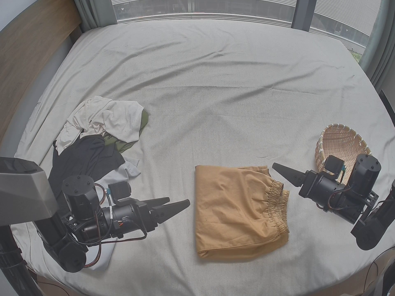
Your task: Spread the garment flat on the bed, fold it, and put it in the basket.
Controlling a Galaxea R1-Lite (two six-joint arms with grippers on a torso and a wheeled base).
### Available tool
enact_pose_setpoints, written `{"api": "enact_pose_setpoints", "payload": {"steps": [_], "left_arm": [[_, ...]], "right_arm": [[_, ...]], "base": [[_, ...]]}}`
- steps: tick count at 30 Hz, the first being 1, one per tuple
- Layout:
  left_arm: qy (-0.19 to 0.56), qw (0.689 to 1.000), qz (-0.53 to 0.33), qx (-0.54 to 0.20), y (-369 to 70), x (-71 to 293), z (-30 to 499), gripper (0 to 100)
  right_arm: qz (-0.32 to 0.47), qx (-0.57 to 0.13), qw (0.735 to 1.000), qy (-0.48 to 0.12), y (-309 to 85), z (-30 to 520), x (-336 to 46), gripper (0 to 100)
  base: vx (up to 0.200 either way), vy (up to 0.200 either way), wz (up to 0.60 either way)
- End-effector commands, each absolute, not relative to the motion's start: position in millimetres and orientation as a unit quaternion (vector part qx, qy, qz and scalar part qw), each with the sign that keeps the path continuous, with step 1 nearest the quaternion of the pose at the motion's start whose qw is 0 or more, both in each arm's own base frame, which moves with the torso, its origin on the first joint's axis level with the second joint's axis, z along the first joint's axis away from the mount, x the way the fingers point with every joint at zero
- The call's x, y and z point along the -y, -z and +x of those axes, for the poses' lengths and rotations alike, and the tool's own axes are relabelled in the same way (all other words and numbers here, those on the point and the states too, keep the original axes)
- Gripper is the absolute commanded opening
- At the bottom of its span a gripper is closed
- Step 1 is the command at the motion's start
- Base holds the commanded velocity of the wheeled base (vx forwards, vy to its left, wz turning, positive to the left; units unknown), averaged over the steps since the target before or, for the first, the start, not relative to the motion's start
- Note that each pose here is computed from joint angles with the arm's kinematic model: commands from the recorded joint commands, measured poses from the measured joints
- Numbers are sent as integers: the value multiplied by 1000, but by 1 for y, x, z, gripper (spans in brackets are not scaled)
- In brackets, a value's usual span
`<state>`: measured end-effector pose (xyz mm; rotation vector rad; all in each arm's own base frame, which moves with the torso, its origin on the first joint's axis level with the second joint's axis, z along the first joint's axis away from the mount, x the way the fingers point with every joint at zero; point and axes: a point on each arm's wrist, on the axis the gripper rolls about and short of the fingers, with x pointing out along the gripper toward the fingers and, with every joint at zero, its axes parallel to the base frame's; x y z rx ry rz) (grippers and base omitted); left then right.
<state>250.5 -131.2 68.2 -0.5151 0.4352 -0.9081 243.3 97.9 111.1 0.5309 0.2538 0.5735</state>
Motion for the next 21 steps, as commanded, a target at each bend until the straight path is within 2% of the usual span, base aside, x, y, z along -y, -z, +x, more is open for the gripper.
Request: {"api": "enact_pose_setpoints", "payload": {"steps": [1, 15, 21], "left_arm": [[430, 843, -244, -213, -64, 133, 250, 100], [432, 839, -242, -224, -60, 136, 248, 100], [433, 838, -241, -229, -57, 138, 248, 100]], "right_arm": [[258, -124, 917, -279, -111, 244, -98, 100], [256, -135, 918, -272, -107, 241, -95, 100], [215, -181, 927, -249, -79, 236, -86, 100]], "base": [[0, 0, 0], [0, 0, 0], [0, 0, 0]]}}
